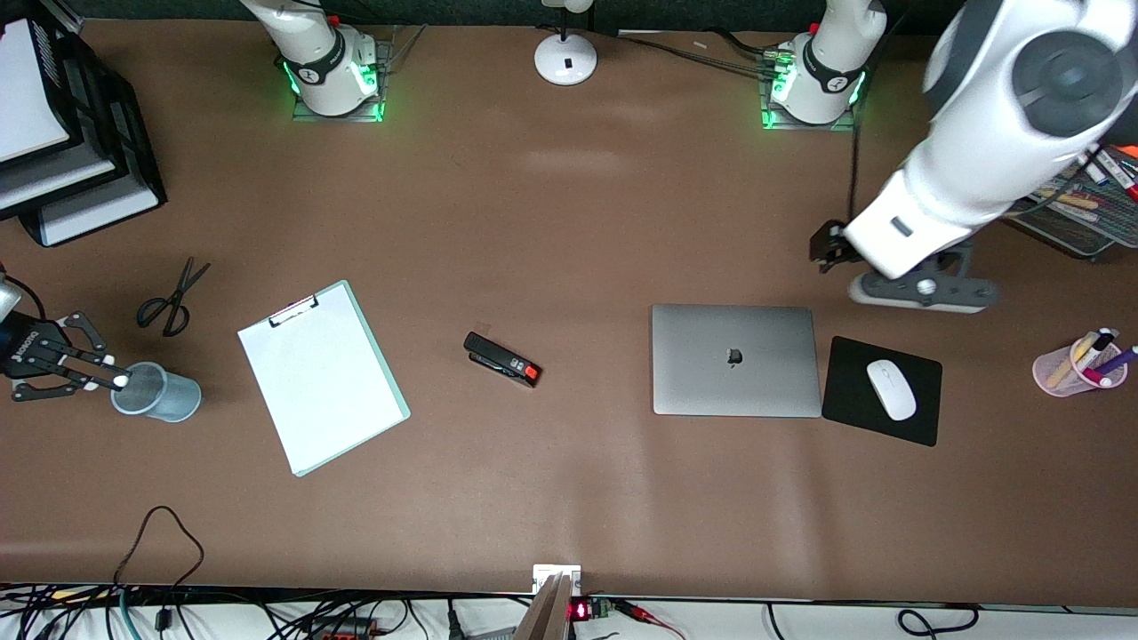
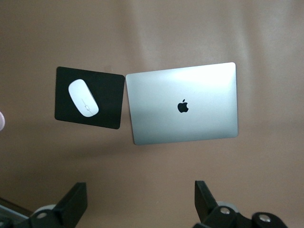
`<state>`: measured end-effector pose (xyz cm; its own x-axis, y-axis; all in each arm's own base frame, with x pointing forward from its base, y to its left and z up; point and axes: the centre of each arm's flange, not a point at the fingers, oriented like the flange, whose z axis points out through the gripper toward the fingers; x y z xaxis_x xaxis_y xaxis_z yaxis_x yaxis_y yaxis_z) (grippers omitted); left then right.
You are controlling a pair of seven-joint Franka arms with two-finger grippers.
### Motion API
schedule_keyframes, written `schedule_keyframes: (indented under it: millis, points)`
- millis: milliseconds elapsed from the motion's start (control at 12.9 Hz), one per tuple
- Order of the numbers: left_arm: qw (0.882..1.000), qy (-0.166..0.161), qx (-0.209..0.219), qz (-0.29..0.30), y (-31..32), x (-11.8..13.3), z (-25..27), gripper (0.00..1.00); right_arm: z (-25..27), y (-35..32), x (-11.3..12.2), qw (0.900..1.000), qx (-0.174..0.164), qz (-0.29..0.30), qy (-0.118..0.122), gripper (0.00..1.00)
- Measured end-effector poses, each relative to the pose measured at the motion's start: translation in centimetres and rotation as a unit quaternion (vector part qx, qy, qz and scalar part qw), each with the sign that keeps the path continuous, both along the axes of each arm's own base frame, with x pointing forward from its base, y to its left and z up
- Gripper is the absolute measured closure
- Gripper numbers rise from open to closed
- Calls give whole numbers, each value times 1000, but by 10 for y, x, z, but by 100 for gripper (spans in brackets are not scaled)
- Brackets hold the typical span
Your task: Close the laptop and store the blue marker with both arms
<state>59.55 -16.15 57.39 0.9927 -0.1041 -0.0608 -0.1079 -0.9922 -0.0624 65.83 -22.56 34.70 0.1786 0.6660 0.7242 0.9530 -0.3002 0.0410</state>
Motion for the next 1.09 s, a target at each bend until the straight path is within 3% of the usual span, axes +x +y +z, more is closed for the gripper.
schedule_keyframes:
  millis: [155, 777, 855, 1088]
  points:
    - [1000, -1, -7, -5, -4, 4, 6, 0, -26, -7, -4, 1000, 20, 13, -7, 82]
    - [999, 37, -6, -10, 45, 16, 4, 0, -63, -36, -15, 999, 35, 5, -12, 82]
    - [999, 41, -7, -13, 59, 18, 3, 0, -63, -35, -15, 999, 36, 5, -11, 76]
    - [999, 47, -11, -11, 82, 22, 0, 0, -62, -35, -14, 999, 38, -4, -4, 42]
